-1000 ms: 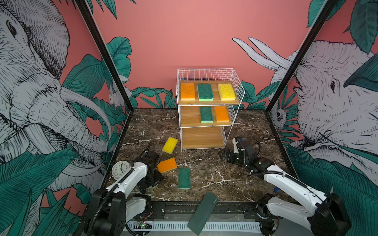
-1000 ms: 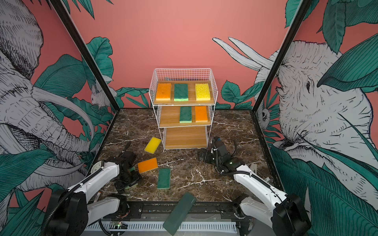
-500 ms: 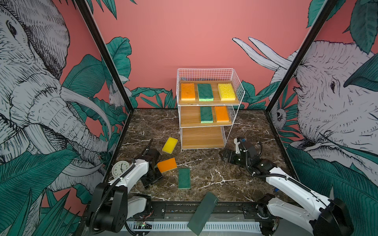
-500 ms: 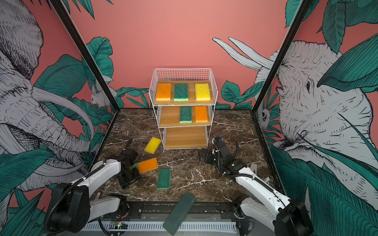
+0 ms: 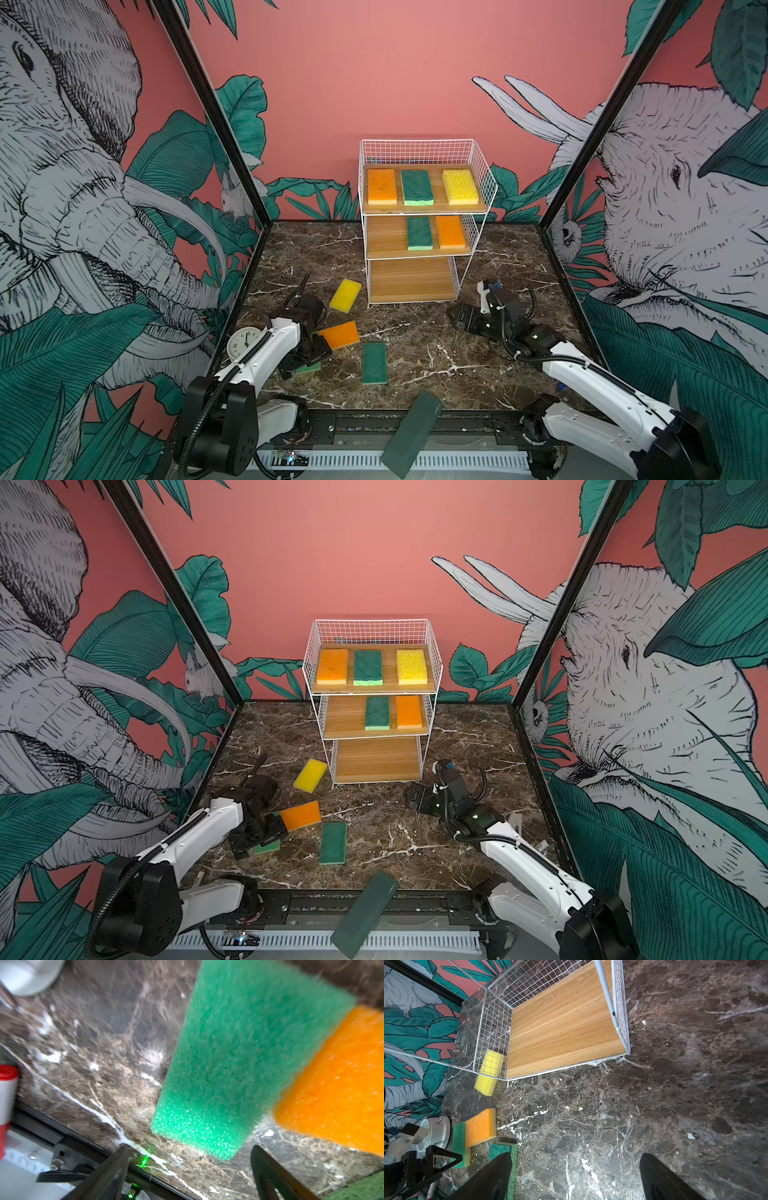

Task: Arrange cleaning sponges on a shelf
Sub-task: Pick up the cleaning sponge from the bottom-left of the table.

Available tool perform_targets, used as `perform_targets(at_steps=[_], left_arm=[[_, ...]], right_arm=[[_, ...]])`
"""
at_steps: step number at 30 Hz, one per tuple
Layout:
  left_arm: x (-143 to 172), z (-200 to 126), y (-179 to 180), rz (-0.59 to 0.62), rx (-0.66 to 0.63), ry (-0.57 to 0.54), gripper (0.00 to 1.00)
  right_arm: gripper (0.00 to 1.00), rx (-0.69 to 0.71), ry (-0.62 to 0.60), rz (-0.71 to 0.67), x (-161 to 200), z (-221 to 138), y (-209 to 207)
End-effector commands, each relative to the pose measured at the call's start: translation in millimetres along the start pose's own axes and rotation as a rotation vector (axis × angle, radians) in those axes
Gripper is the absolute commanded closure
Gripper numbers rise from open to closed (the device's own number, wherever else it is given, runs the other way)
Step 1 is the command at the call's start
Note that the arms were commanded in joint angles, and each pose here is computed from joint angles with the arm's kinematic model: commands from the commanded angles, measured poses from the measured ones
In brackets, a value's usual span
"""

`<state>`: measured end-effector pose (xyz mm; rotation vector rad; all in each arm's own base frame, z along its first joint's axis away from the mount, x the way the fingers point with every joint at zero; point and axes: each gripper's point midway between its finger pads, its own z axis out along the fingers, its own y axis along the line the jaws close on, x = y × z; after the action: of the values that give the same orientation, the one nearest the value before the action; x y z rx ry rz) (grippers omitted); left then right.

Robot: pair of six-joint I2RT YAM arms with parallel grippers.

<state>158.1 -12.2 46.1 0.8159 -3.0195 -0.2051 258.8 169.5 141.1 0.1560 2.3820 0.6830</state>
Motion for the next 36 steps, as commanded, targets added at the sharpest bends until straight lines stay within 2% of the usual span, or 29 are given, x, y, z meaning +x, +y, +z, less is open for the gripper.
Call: perform_targets(at_steps=[1,8,14,21,26,31,36], left_arm=[[-10,-5,5,0.057,-0.069,0.010,0.07],[-6,11,-6,0.116,-0.029,0.072,0.08],[5,18,-10,0.081,0.023,0.086,0.08],[20,29,-17,0.058,0.080,0.144,0.14],[17,26,-14,0.046,0.086,0.102,0.18],[11,26,-4,0.024,0.016,0.074,0.17],[2,25,-8,0.039,0.013,0.060,0.17]], right_arm=[[0.01,0.014,-0.022,-0.003,-2,-6,-4],[0.01,0.023,-0.031,0.001,-1,-10,-9],[0.01,0.017,-0.035,-0.001,-3,-12,-7],[0.01,0.026,-0.041,0.000,-3,-15,-10],[0.01,0.027,-0.039,0.004,-2,-15,-10],[0.01,0.025,-0.035,0.010,-1,-15,-10],[0.01,0.025,-0.038,0.009,-1,-18,-10]])
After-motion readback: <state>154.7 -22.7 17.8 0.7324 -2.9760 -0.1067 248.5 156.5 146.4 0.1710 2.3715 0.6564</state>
